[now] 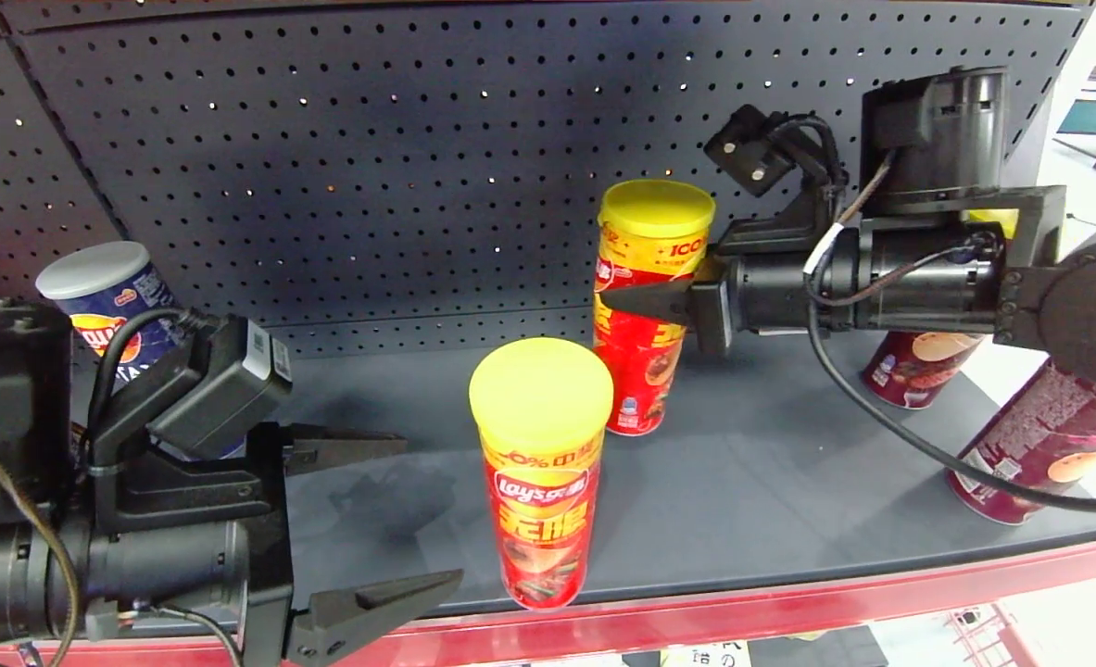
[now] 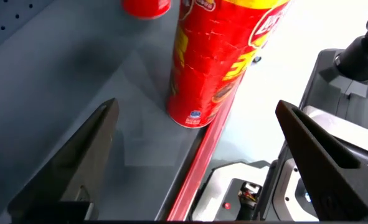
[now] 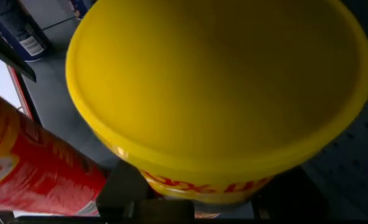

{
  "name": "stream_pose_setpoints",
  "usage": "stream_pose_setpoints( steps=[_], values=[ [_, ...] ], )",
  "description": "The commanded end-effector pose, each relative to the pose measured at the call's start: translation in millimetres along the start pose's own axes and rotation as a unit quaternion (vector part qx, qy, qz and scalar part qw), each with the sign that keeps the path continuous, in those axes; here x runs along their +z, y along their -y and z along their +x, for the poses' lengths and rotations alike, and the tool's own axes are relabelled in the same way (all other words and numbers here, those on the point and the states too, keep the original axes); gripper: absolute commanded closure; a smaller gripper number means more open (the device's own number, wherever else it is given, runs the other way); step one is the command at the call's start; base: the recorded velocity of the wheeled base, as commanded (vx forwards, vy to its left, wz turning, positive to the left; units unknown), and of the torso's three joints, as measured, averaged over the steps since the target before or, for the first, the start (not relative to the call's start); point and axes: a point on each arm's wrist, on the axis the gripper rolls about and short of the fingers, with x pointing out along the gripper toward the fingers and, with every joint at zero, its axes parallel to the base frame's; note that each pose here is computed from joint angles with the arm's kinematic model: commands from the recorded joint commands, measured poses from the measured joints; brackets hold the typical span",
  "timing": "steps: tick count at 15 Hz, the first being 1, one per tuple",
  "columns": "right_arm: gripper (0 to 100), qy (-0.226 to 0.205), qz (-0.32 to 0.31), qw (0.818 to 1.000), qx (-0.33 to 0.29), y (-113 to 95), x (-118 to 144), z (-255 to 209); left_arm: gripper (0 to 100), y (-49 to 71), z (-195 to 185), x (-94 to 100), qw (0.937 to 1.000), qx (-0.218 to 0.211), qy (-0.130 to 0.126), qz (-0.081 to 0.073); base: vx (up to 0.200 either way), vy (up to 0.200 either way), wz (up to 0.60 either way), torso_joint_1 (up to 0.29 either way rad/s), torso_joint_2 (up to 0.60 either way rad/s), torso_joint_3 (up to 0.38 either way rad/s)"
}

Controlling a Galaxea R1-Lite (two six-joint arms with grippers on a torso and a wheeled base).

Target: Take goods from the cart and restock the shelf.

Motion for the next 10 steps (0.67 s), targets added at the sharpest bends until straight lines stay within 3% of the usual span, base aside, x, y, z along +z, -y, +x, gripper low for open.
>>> stream_pose_setpoints(
  steps=[1, 10],
  values=[
    [100, -0.004, 0.001, 1.0, 0.016, -4, -2, 18, 0, -1.2, -1, 0.0, 1.0, 0.003, 0.001, -0.001, 0.0, 0.0, 0.0, 0.0, 0.0, 0.0],
    [100, -0.018, 0.006, 0.999, 0.035, -9, -10, 41, 0, -4.3, 1, -1.7, 0.9999, 0.011, -0.005, -0.009, 0.0, 0.0, 0.0, 0.0, 0.0, 0.0]
  ],
)
